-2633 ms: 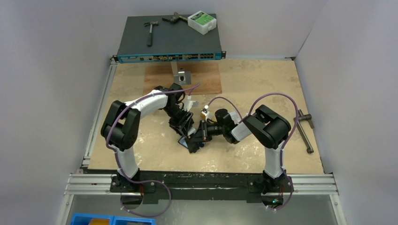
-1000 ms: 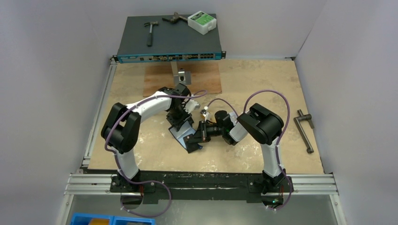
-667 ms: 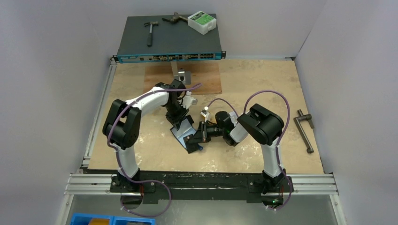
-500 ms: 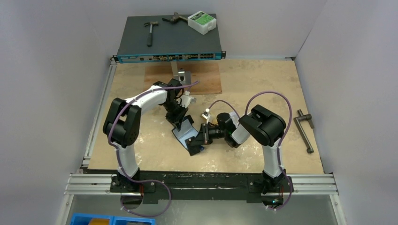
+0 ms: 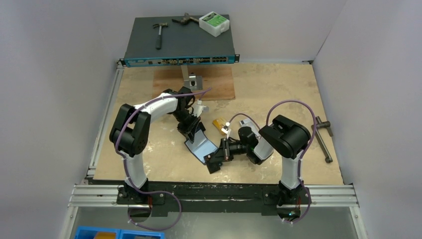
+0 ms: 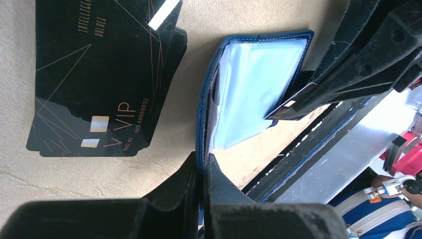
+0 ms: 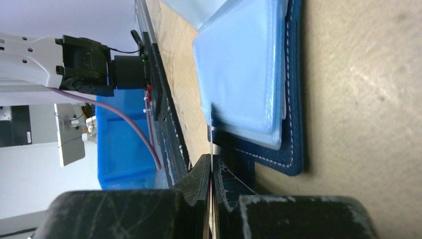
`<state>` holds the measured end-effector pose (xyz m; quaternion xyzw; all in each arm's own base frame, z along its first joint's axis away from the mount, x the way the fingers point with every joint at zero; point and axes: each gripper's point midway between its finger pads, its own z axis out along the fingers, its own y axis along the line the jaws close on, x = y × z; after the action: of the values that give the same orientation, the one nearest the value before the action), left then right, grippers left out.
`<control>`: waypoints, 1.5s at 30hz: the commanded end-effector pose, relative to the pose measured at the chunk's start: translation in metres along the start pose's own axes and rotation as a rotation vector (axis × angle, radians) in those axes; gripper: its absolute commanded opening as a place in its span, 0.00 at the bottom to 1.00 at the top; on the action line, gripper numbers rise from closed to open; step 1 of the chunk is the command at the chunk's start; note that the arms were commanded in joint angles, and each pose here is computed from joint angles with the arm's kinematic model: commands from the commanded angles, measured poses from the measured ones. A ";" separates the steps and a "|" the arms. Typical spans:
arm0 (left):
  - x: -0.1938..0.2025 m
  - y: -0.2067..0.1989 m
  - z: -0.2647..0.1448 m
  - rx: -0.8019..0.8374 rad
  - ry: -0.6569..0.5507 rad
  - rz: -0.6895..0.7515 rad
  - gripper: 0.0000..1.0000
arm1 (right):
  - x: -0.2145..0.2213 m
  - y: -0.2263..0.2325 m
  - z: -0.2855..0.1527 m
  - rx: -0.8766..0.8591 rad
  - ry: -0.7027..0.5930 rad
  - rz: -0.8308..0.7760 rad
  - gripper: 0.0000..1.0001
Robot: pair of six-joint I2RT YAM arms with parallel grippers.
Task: Put the credit cards into the card holder
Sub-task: Open the card holder at the center of the board.
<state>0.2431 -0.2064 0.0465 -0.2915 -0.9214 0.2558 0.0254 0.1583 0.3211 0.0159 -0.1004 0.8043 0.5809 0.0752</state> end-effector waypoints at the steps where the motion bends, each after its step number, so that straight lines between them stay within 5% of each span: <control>1: -0.005 -0.002 -0.008 -0.015 -0.043 0.028 0.00 | 0.012 -0.006 -0.010 0.012 0.010 0.015 0.00; 45: -0.008 -0.014 -0.012 -0.009 -0.069 0.069 0.00 | 0.007 -0.025 -0.006 0.085 0.014 0.064 0.00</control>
<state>0.2414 -0.2103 0.0493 -0.3047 -0.9188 0.2505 0.0142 0.1475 0.3099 0.0151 -0.0818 0.8073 0.5832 0.0372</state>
